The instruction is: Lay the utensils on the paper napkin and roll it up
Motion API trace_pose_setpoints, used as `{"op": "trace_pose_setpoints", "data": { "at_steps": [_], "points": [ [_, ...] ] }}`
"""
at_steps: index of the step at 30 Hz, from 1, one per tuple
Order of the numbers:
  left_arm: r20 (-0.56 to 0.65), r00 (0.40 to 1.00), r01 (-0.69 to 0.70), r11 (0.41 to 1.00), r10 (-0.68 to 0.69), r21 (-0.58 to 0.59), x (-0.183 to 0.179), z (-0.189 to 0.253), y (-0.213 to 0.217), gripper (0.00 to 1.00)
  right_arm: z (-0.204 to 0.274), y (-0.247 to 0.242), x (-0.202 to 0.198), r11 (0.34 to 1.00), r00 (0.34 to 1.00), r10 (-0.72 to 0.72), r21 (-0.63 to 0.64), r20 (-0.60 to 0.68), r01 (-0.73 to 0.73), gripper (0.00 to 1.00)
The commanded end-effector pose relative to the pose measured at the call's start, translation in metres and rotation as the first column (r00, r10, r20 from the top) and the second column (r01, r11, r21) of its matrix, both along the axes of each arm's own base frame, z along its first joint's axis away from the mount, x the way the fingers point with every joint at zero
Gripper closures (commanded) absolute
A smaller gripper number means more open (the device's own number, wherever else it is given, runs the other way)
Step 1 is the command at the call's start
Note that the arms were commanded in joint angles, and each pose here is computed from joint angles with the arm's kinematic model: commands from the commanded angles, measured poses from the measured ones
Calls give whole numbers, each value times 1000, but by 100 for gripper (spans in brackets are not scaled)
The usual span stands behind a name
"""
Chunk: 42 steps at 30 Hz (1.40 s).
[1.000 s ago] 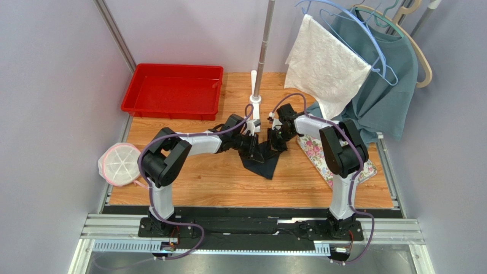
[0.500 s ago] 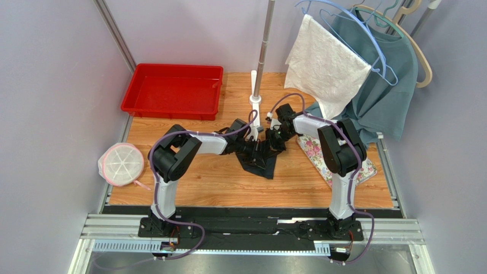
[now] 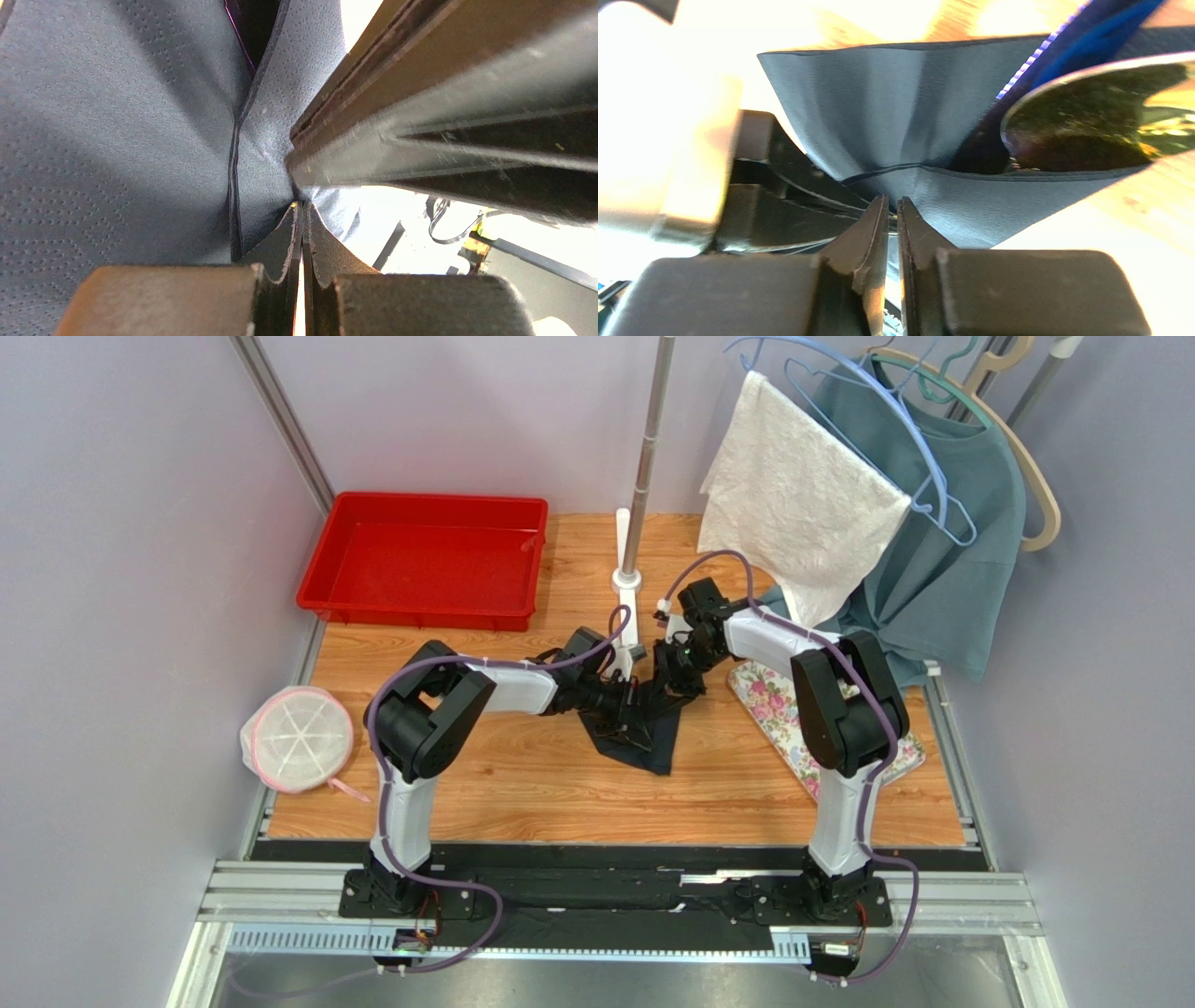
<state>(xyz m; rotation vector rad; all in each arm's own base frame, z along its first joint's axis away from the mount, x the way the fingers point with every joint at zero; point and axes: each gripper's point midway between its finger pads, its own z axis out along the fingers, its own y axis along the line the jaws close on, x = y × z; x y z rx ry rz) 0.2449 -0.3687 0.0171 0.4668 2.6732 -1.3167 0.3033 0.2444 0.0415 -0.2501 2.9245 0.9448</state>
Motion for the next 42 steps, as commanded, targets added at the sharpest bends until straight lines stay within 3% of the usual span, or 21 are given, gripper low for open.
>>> {"op": "trace_pose_setpoints", "data": {
  "at_steps": [1, 6, 9, 16, 18, 19, 21, 23, 27, 34, 37, 42],
  "points": [
    [21, 999, -47, 990, 45, 133, 4, -35, 21, 97, -11, -2, 6, 999, 1000, 9, -38, 21, -8, 89],
    [40, 998, -54, 992, 49, 118, 7, -28, 20, 92, -39, -3, 8, 996, 1000, 26, -80, 12, -25, 92],
    [70, 995, -78, 994, 73, 76, 16, -14, 19, 82, -54, -8, 3, 993, 999, 52, -109, 0, -51, 95],
    [159, 974, -149, 986, 160, -80, 34, 69, 34, 48, -67, -3, -7, 990, 993, 114, -86, -12, -114, 97],
    [119, 971, -207, 978, 209, -32, 36, 65, 60, 41, -67, 0, -7, 989, 992, 124, -75, -10, -124, 98],
    [124, 965, -228, 973, 230, -33, 38, 70, 71, 33, -66, 3, -7, 989, 991, 133, -65, -7, -133, 98],
    [124, 958, -260, 966, 258, 1, 43, 60, 100, 29, -67, 5, -6, 988, 989, 148, -53, 3, -147, 98],
    [128, 952, -285, 957, 277, 46, 46, 55, 120, 15, -64, 8, -8, 987, 987, 160, -31, -1, -160, 98],
    [152, 950, -290, 951, 273, 104, 51, 42, 145, 13, -59, 15, -12, 977, 977, 212, -6, 17, -212, 98],
    [81, 970, -238, 960, 228, 148, 41, 7, 136, 13, -58, 16, -18, 968, 968, 250, -7, 16, -250, 97],
    [37, 982, -187, 973, 183, 138, 29, -5, 118, 19, -61, 13, -18, 967, 967, 255, -18, 11, -254, 98],
    [-46, 990, -135, 991, 136, 24, 16, -7, 85, 24, -63, 14, -18, 967, 968, 252, -23, 3, -252, 98]
  ]
}}
